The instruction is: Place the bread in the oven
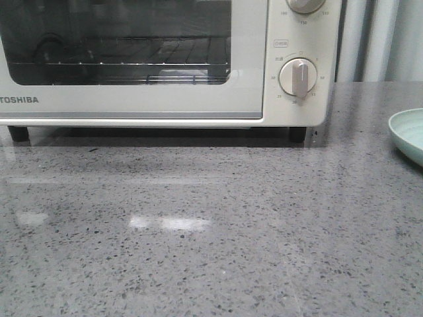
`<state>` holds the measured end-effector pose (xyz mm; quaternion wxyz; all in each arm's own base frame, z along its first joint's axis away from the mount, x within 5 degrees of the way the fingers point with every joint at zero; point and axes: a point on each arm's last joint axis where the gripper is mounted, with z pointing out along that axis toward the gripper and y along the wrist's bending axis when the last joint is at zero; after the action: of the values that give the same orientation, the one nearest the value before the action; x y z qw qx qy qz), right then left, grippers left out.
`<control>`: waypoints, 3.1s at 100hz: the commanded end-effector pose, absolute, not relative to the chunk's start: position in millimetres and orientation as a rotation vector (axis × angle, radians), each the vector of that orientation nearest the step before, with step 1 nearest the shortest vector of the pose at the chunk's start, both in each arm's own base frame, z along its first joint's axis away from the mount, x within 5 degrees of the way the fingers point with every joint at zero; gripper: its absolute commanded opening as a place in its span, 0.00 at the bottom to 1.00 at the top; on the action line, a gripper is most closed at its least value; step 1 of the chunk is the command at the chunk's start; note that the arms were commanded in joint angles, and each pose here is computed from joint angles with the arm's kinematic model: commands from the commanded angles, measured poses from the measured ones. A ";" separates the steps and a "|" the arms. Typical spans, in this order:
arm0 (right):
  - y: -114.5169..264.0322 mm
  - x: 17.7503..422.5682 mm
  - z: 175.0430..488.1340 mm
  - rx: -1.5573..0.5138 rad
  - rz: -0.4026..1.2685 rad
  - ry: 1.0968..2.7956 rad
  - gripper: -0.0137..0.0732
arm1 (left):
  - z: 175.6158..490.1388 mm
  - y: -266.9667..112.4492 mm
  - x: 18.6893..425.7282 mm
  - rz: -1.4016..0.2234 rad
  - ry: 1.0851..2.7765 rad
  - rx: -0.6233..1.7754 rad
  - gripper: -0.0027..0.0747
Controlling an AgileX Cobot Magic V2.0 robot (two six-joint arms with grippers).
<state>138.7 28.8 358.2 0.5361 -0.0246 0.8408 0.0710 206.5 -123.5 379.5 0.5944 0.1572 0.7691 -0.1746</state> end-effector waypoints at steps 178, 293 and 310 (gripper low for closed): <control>18.0 162.2 326.8 -0.028 -0.150 2.389 0.63 | 382.8 -57.6 70.7 -0.538 1.507 0.534 0.01; 26.6 195.9 322.8 -0.139 -0.144 2.523 0.08 | 382.7 -58.2 70.2 -0.563 1.514 0.523 0.01; 40.8 159.4 340.4 -0.270 0.112 2.494 0.08 | 382.8 -58.3 70.1 -0.564 1.513 0.523 0.01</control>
<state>173.7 35.1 321.8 0.2768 -0.0679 0.9585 0.0039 71.6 -56.6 367.3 0.6320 0.2341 0.7026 -0.2281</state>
